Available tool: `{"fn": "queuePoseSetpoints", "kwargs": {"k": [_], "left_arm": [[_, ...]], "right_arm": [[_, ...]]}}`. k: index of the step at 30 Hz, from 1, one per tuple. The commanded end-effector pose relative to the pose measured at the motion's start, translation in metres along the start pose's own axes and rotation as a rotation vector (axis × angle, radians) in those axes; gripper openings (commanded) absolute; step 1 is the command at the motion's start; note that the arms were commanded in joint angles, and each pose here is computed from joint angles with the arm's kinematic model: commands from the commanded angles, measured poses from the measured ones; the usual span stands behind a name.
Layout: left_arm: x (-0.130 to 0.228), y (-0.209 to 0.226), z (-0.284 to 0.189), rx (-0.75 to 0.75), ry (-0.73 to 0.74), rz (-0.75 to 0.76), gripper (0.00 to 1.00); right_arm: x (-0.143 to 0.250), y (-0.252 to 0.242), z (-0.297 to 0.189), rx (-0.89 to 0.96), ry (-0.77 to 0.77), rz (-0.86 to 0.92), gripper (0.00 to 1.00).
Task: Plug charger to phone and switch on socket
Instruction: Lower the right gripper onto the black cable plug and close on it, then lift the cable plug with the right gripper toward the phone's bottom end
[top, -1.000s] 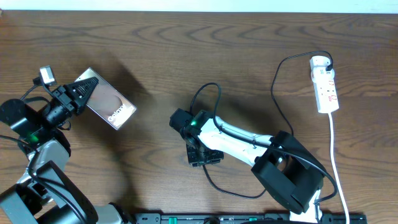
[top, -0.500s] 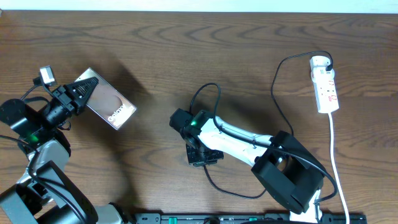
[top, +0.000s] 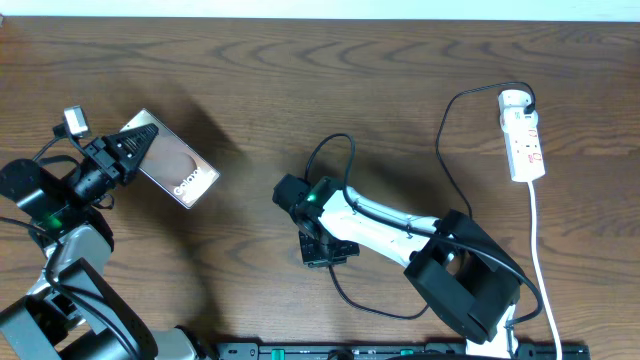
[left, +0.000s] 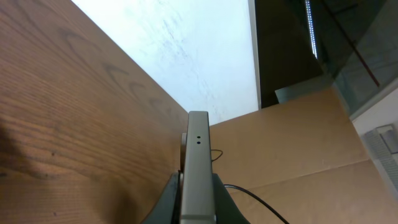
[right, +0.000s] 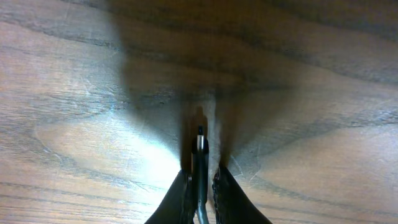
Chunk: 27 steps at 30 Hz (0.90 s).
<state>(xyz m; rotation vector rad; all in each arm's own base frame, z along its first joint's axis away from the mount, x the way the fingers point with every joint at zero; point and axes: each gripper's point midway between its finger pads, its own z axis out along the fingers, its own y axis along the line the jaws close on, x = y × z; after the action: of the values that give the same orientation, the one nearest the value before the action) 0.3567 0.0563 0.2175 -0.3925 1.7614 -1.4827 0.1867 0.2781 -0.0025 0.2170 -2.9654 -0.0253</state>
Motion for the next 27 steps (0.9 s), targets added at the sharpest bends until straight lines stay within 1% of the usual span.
{"fn": "queuePoseSetpoints", "kwargs": {"k": [1, 5, 8, 9, 17, 20, 23, 24, 26, 27], "left_arm": [[-0.008, -0.013, -0.001, 0.009, -0.003, 0.050, 0.07], [-0.008, -0.013, -0.001, 0.009, -0.003, 0.050, 0.07], [-0.008, -0.013, -0.001, 0.009, -0.003, 0.050, 0.07], [-0.008, -0.013, -0.001, 0.009, -0.003, 0.050, 0.07], [-0.008, -0.013, -0.001, 0.009, -0.003, 0.050, 0.07], [-0.008, -0.013, -0.001, 0.009, -0.003, 0.050, 0.07], [-0.008, -0.013, -0.001, 0.009, -0.002, 0.050, 0.07], [-0.008, -0.013, -0.001, 0.009, -0.002, 0.050, 0.07], [-0.008, -0.013, -0.001, 0.009, -0.002, 0.050, 0.07], [-0.008, -0.013, -0.001, 0.009, -0.002, 0.050, 0.07]], "right_arm": [[-0.002, -0.006, 0.006, 0.016, 0.010, 0.013, 0.09], [-0.004, -0.008, 0.006, 0.018, 0.007, 0.016, 0.08], [-0.005, -0.009, 0.006, 0.018, 0.006, 0.021, 0.04], [-0.005, -0.009, 0.006, 0.018, 0.006, 0.021, 0.02], [-0.009, -0.010, 0.004, 0.011, 0.004, 0.016, 0.01], [-0.016, -0.010, -0.002, -0.015, 0.001, -0.011, 0.01], [-0.034, -0.006, -0.016, -0.077, -0.020, -0.056, 0.01], [-0.042, -0.001, -0.024, -0.127, -0.025, -0.082, 0.01], [-0.055, 0.016, -0.043, -0.273, -0.033, -0.167, 0.01], [-0.061, 0.030, -0.057, -0.388, -0.038, -0.236, 0.01]]}}
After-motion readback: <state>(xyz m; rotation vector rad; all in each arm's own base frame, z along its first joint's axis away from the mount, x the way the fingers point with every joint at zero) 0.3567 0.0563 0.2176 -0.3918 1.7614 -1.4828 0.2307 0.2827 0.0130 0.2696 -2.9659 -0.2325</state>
